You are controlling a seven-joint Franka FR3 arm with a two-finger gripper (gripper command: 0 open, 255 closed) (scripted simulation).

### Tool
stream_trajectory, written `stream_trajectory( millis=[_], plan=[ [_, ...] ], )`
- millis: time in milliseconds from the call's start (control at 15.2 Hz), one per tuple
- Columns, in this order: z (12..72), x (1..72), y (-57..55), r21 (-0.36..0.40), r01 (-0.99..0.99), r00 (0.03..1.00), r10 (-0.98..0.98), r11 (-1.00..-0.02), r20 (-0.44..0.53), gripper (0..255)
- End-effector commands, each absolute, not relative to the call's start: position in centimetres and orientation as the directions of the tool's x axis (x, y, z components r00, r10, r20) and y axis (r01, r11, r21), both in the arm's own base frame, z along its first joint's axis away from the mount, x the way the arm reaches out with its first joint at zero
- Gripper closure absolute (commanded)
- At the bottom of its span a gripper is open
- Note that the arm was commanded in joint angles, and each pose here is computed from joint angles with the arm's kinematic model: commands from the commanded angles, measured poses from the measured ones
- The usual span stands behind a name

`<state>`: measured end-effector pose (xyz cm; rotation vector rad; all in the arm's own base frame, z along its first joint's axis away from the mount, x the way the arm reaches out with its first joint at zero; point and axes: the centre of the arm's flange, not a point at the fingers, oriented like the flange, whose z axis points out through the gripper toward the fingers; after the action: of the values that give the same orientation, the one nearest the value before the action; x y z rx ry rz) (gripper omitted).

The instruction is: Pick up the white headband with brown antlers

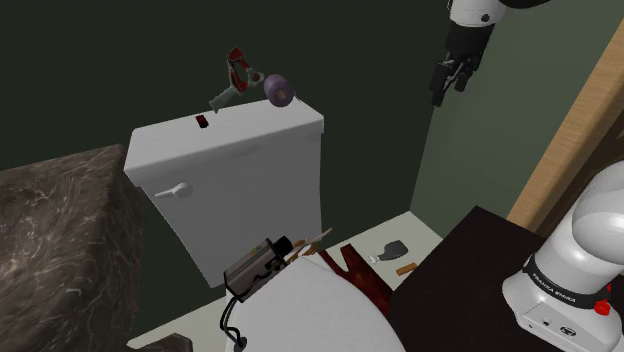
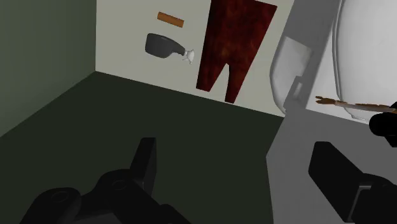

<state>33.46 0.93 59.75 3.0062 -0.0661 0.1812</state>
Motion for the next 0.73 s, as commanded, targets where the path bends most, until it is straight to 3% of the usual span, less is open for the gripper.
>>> stream_trajectory(
  millis=[0, 660],
  plan=[
    [59.8, 33.5, 0.9, 0.126, -0.051, 0.992, -0.036, -0.991, 0.122, 0],
    [49.9, 36.3, 8.9, 0.086, -0.357, 0.934, -0.354, -0.930, 0.046, 0]
  ],
)
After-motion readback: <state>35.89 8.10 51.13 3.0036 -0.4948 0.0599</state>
